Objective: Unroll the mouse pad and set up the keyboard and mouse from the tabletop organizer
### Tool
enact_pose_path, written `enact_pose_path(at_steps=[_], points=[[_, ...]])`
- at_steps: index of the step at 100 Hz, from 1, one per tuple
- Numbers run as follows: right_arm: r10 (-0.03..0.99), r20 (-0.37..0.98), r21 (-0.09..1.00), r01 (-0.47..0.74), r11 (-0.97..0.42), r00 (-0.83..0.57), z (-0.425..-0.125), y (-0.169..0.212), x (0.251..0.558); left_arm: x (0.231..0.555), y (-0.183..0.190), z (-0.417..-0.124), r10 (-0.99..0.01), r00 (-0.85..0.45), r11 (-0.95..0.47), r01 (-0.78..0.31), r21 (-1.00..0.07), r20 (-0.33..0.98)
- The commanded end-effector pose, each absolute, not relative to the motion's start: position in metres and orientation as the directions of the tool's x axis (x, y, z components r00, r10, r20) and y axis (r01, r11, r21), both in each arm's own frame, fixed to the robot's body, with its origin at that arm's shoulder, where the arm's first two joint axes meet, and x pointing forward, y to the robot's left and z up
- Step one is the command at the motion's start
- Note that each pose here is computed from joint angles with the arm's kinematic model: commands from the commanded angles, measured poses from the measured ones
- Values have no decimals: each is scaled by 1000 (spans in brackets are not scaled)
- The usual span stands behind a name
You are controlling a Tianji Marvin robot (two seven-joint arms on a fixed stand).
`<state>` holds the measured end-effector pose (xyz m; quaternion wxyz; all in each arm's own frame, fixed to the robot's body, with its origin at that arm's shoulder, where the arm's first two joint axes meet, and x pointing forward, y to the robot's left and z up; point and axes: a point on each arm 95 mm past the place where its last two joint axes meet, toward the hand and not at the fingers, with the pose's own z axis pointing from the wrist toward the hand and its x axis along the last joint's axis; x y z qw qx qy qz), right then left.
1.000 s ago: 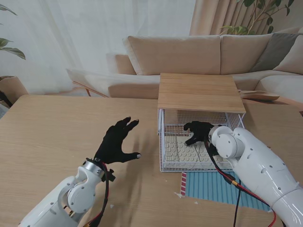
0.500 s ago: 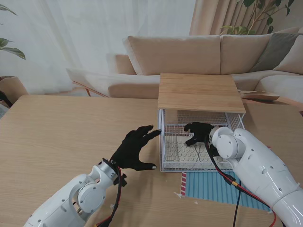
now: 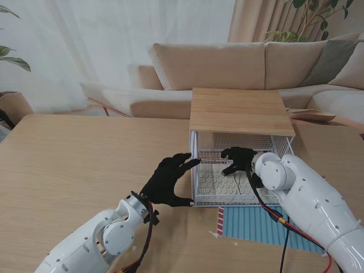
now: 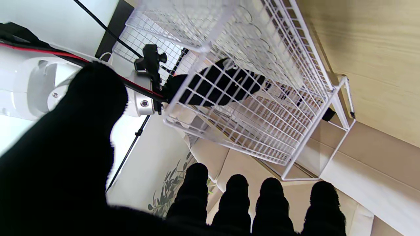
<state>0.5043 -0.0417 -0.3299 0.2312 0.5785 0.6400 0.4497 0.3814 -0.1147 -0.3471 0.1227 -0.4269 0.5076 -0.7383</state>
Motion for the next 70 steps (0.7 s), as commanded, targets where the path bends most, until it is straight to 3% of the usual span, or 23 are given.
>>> enact_pose_path(at_steps=[1, 70], points=[[947, 234, 830, 553, -77, -220, -334, -39, 503, 380, -123, -349, -606, -612, -443, -272, -854, 509], [944, 269, 814, 569, -116, -192, -335, -39, 502, 402, -148, -354, -669, -629, -374, -178, -910, 397]])
